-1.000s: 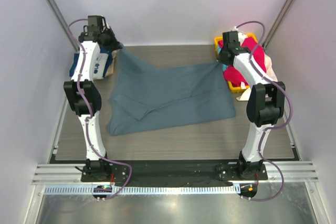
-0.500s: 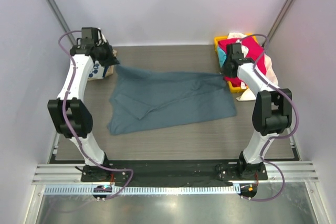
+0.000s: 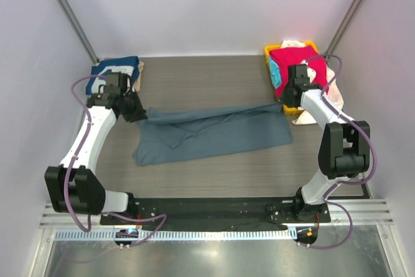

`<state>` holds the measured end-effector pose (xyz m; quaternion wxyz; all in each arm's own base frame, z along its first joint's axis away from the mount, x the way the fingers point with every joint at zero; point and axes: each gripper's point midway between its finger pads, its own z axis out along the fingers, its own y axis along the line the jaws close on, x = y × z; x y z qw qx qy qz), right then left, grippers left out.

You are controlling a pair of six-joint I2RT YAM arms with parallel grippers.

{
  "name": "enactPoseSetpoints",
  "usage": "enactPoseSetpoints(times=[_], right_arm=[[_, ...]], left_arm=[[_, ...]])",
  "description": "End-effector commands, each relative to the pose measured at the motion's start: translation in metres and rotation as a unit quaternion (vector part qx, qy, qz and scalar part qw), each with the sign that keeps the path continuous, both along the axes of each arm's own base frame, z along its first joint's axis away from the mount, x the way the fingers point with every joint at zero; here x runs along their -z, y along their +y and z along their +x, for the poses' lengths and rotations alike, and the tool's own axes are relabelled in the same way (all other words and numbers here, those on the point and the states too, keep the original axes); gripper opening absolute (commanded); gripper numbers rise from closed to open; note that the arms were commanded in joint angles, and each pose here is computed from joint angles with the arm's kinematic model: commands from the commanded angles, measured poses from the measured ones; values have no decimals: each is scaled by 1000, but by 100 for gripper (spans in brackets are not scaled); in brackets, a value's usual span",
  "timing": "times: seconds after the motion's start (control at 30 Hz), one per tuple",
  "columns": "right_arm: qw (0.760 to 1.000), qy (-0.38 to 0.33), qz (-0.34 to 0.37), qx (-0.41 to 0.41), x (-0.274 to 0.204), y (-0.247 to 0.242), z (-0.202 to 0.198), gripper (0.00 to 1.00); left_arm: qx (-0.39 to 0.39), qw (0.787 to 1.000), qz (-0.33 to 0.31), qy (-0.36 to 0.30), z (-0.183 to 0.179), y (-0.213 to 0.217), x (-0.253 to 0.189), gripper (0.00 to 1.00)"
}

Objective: Fold and stack the t-shirts
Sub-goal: Fold the tshirt

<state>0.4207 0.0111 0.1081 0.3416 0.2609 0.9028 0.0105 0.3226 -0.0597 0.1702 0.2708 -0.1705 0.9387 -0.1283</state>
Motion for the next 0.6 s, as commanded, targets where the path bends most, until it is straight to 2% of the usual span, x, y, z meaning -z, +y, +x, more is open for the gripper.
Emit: enactPoseSetpoints(times=[0.0,0.03,0.1,0.13,0.17,0.2,0.23,0.27,0.33,0.37,0.43,0.47,0.57], right_arm=[[1000,-26,7,8,-9,-2,-2,1],[1000,-25,7,11,-8,-2,-4,2],[1000,-22,6,13,-4,-3,-11,20],[1000,-21,4,13,-4,-3,-13,30],[1000,-23,2,14,-5,-4,-14,38],[1000,-28,2,15,-9,-5,-15,52],[999,-31,5,13,-12,-4,-15,55],[999,-40,12,11,-18,-2,-12,58],[998,-53,32,-2,-29,8,-9,58],[997,-64,40,-11,-36,16,-5,58],[996,-71,45,-31,-41,31,0,58],[995,-78,46,-53,-47,47,4,58],[993,-61,49,-86,-35,72,13,57]], left_arm=[[-36,999,15,18,-26,11,5,7],[-40,999,16,17,-34,12,2,9],[-44,998,10,33,-54,11,7,15],[-45,999,4,11,-62,10,-4,25],[-51,999,8,12,-70,13,1,30],[-59,998,9,-2,-74,15,-4,35],[-67,998,6,-18,-75,16,-9,42],[-70,996,1,-62,-71,17,-18,46],[-78,993,-6,-85,-64,16,-15,53],[-77,992,-11,-95,-50,14,-13,53],[-74,994,-22,-81,-34,8,0,53],[-74,995,-28,-69,-15,4,16,52],[-74,995,-55,-41,17,-11,43,49]])
